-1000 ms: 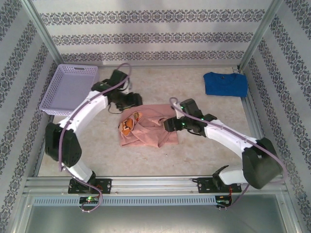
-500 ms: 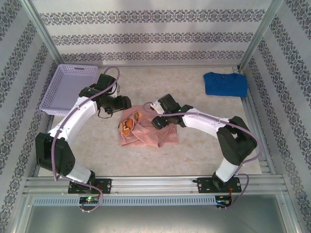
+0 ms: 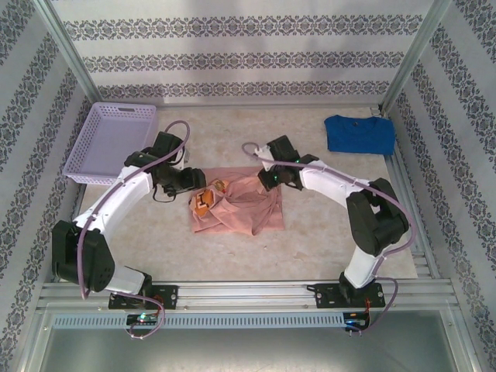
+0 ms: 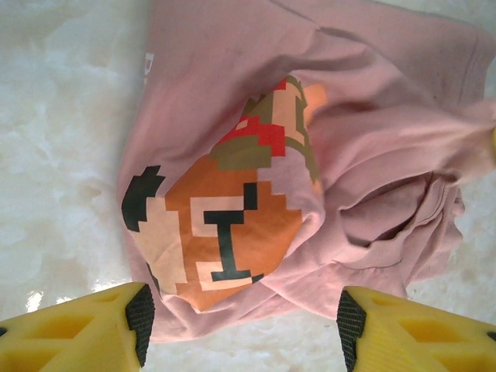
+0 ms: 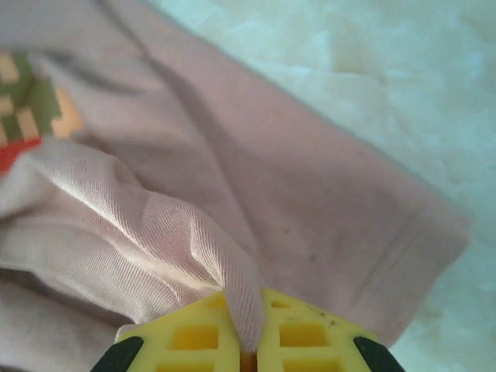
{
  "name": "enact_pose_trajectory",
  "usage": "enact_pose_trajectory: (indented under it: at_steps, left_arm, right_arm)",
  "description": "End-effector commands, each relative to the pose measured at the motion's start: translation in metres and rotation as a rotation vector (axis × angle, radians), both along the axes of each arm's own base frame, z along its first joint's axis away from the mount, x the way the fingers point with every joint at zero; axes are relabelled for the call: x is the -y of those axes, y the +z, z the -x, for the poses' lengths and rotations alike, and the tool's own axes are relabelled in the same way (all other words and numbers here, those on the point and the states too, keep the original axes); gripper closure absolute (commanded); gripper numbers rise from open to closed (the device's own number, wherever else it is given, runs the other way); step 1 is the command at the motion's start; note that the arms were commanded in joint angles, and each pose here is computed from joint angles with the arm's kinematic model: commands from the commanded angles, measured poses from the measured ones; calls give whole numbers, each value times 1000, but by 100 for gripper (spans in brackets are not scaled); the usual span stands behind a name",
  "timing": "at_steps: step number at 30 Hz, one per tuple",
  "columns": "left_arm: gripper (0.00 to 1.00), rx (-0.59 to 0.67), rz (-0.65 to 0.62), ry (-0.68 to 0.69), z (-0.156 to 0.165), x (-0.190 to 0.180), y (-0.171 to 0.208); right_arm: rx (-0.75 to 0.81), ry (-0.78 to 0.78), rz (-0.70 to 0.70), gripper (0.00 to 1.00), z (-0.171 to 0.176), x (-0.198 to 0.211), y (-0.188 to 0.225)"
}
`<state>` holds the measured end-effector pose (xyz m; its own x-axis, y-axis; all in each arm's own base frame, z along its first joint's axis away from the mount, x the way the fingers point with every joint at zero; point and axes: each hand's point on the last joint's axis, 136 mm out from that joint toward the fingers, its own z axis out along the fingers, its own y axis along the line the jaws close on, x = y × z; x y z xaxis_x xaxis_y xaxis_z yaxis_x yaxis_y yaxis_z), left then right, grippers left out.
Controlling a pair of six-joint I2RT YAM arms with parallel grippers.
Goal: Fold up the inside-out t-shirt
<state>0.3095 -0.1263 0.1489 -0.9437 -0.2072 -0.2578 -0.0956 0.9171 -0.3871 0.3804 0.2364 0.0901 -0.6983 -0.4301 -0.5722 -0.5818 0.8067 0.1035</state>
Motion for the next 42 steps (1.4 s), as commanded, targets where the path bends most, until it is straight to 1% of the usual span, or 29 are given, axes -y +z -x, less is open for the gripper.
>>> enact_pose_trajectory:
  at_steps: [1, 8, 13, 15, 17, 19, 22, 24, 27, 29, 31, 34, 37, 38, 40, 42]
  left_arm:
    - [35, -4, -1, -18, 12, -5, 2]
    - [35, -49, 79, -103, 32, 15, -11]
    - [34, -50, 101, -179, 40, 35, -14]
    - [34, -48, 97, -204, 42, 41, -14]
    - [34, -47, 95, -221, 44, 44, -16]
    - [34, -37, 91, -235, 45, 47, -15]
    - [33, -8, 92, -264, 46, 54, -11]
    - [33, 16, 104, -284, 46, 61, -9]
    - [32, 45, 136, -338, 49, 82, -10]
    - [31, 50, 152, -366, 53, 98, -13]
    - [30, 56, 149, -391, 55, 114, -17]
    - [30, 53, 96, -406, 57, 131, -28]
    - [31, 43, 22, -401, 55, 137, -42]
    - [31, 45, 0, -403, 53, 139, -45]
    - [35, 43, -28, -425, 52, 146, -49]
    - [38, 62, -16, -471, 53, 160, -46]
  right_arm:
    - [-92, -45, -87, 88, -14, 2, -2]
    - [-220, -161, -91, 82, -45, 29, -26]
    - [-292, -270, -57, 65, -62, 59, -41]
    - [-299, -324, -71, 57, -69, 72, -38]
    - [-286, -363, -93, 54, -74, 83, -27]
    - [-270, -390, -104, 53, -75, 91, -15]
    - [-258, -392, -155, 53, -56, 89, 3]
    - [-265, -385, -220, 51, -38, 80, 8]
    - [-286, -365, -314, 49, -14, 60, 12]
    - [-279, -350, -338, 47, -7, 47, 14]
    - [-277, -350, -330, 45, -5, 38, 11]
    - [-285, -361, -319, 45, -9, 30, 1]
    - [-298, -367, -296, 48, -15, 26, -12]
    - [-304, -368, -286, 50, -16, 25, -16]
    - [-312, -370, -270, 57, -20, 25, -23]
    - [-308, -373, -259, 65, -22, 26, -27]
